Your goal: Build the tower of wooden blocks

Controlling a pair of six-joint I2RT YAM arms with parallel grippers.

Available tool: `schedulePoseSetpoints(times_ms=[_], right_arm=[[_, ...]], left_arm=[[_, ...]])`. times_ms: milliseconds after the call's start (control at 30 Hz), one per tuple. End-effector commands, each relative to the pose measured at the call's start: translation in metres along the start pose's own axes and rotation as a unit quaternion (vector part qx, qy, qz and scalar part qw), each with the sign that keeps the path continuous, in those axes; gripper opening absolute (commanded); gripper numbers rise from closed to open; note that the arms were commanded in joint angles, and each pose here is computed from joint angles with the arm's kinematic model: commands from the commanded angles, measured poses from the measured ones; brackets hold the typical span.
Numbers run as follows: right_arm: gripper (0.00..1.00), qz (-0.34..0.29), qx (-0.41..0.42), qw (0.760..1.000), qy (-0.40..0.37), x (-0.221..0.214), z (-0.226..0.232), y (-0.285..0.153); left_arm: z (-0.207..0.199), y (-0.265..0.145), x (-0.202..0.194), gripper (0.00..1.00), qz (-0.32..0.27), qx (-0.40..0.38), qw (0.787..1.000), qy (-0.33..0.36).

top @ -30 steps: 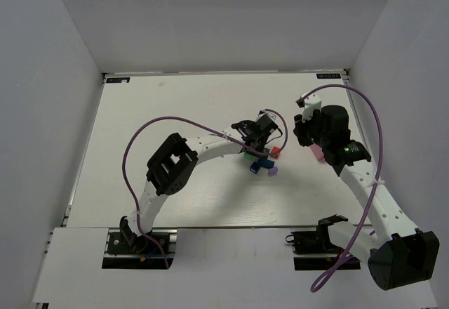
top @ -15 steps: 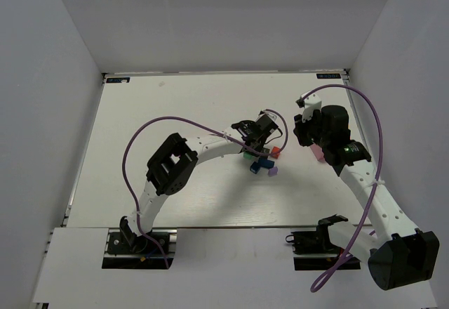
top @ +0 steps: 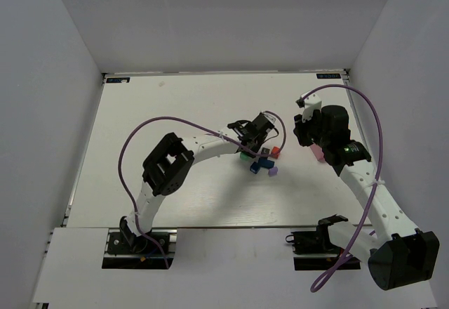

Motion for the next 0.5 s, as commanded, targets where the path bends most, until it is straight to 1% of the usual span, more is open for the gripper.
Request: schedulePoseSetpoints(times_ms=[0, 33, 67, 133, 200, 233, 367, 433, 467], right_arm=[[0.3, -0.024, -0.005, 1.0, 0.0, 0.006, -0.001, -0.003], [0.3, -0.025, -0.004, 1.0, -0.001, 0.005, -0.001, -0.004], [0.3, -0.023, -0.005, 1.0, 0.001, 0.005, -0.001, -0.003], [0.3, -0.024, -0.004, 1.0, -0.001, 0.005, -0.001, -0.003], [0.3, -0.026, -0.004, 1.0, -0.001, 0.006, -0.001, -0.003], [0.3, -0.024, -0.004, 1.0, 0.0, 0.005, -0.001, -0.003], [0.3, -0.022, -0.003, 1.0, 0.0, 0.004, -0.001, -0.003], [0.3, -0.024, -0.002, 1.0, 0.001, 0.005, -0.001, -0.004], [0.3, -0.024, -0.002, 1.0, 0.0, 0.004, -0.001, -0.003]], left_arm=[[0.014, -0.038, 0.018, 0.08, -0.039, -0.026, 0.999, 0.013], [0.021, -0.046, 0.023, 0.08, -0.049, -0.031, 0.998, 0.02], [0.022, -0.044, 0.019, 0.08, -0.043, -0.034, 0.998, 0.031], [0.031, -0.055, 0.018, 0.05, -0.05, -0.044, 0.997, 0.04], [0.042, -0.059, 0.016, 0.05, -0.056, -0.05, 0.996, 0.053], [0.044, -0.069, 0.021, 0.03, -0.073, -0.054, 0.995, 0.048], [0.064, -0.08, 0.019, 0.03, -0.081, -0.055, 0.992, 0.078], [0.077, -0.082, 0.019, 0.03, -0.079, -0.05, 0.993, 0.079], [0.079, -0.086, 0.017, 0.03, -0.08, -0.054, 0.991, 0.093]])
Point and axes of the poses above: each gripper's point midway between its finger pads, its own y axis out along the fingers, its own z axis along the line the jaws close on, x = y × z, the point moved 10 cm from there along -y, back along the fingers, and after that the axes turned 8 degrees about -y, right-handed, at the moved point
